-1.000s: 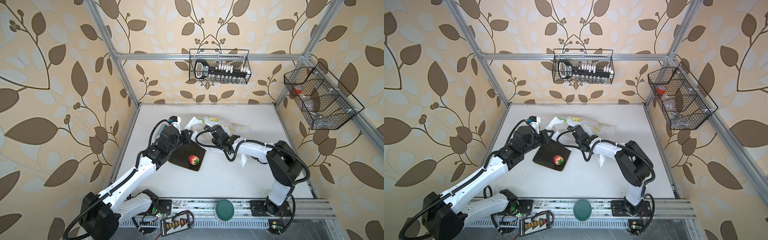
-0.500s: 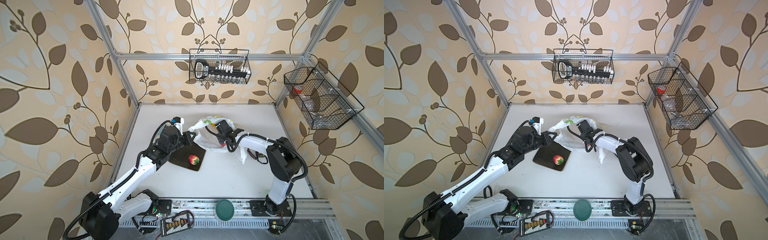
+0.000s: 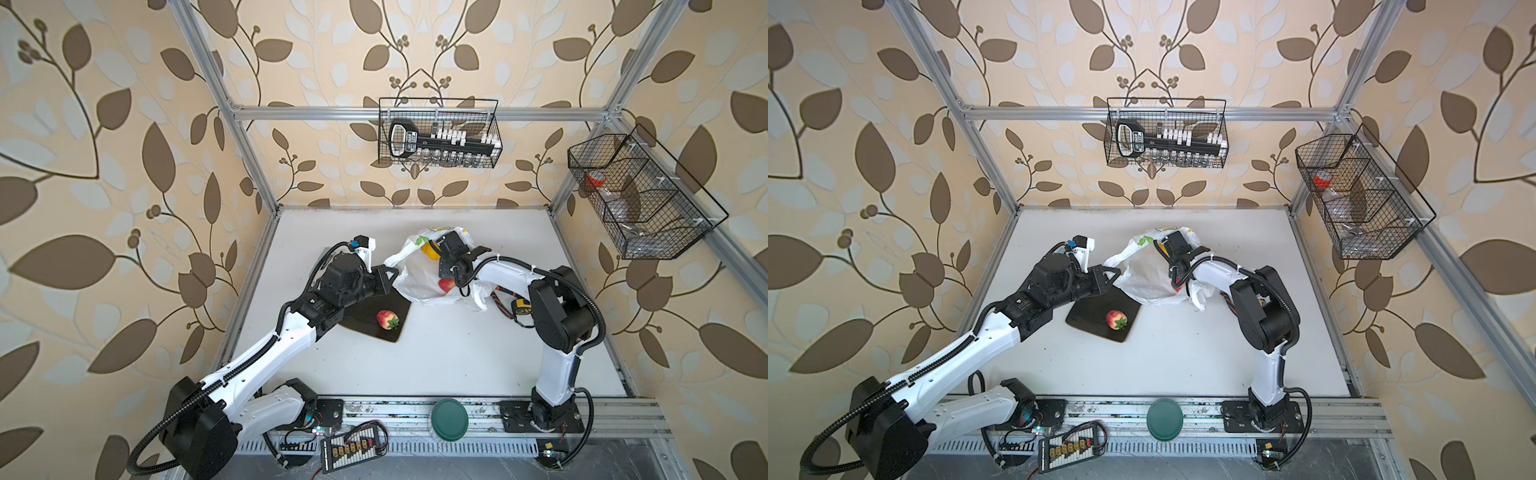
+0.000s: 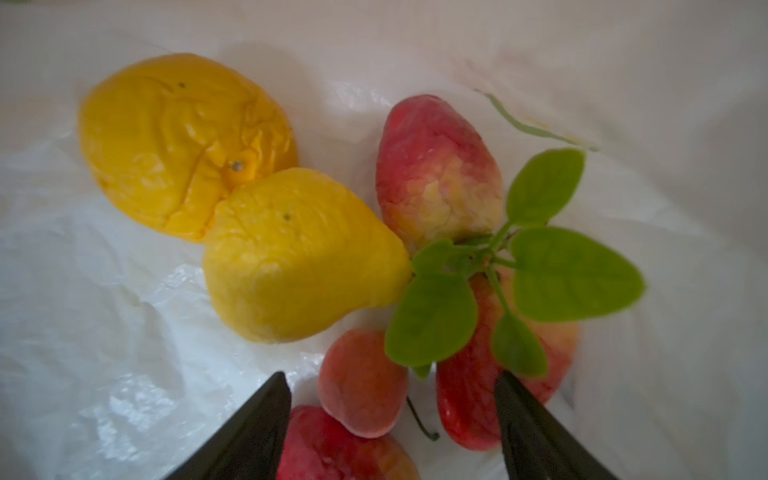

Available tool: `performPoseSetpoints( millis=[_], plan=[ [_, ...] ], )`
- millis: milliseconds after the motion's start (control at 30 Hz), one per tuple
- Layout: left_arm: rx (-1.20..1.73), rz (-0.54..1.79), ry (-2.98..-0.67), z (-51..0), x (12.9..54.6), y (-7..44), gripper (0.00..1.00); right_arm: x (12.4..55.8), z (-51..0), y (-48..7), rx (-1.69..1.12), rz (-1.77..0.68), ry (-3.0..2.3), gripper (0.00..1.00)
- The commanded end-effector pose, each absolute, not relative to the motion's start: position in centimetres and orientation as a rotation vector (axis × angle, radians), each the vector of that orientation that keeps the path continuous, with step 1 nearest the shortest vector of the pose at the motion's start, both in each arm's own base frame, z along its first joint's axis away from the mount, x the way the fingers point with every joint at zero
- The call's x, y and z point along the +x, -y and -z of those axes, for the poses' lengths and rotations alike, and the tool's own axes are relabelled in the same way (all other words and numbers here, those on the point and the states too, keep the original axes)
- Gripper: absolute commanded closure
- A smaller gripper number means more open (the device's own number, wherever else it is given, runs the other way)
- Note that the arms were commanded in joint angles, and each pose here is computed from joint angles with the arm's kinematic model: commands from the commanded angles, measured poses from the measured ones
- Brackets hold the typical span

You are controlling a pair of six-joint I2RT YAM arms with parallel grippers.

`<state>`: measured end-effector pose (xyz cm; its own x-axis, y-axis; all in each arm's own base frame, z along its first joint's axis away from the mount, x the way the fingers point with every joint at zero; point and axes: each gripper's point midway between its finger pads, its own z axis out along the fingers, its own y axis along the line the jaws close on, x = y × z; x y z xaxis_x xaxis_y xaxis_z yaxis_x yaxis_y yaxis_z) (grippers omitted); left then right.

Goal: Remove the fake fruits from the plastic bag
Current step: 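Lower the right gripper onto a red peach in the bag and close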

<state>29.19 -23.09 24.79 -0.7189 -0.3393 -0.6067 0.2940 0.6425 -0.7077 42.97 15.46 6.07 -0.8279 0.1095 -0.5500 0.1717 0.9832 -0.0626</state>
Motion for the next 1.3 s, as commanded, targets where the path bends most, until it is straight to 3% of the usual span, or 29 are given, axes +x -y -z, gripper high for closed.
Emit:
performPoseSetpoints(
  millis=[0, 300, 500, 700, 1267],
  plan=[
    [0.012, 1.110, -2.071, -26.0, 29.1, 23.9, 1.00, 42.6, -4.2, -16.2, 0.236, 0.111, -2.620, 0.23],
    [0.008, 1.115, -2.069, -26.0, 29.1, 24.5, 1.00, 40.9, -0.7, -17.4, 0.210, 0.087, -2.715, 0.23],
    [0.001, 1.103, -2.072, -25.8, 29.2, 24.5, 1.00, 40.4, 0.3, -18.2, 0.185, 0.046, -2.743, 0.41],
    [-0.030, 1.081, -2.074, -25.5, 29.6, 24.1, 1.00, 41.1, -2.1, -18.9, 0.147, -0.028, -2.679, 0.57],
    [-0.184, 0.961, -2.049, -25.5, 32.3, 22.7, 1.00, 38.8, -10.7, -23.4, -0.304, -0.398, -2.348, 0.66]
  ],
)
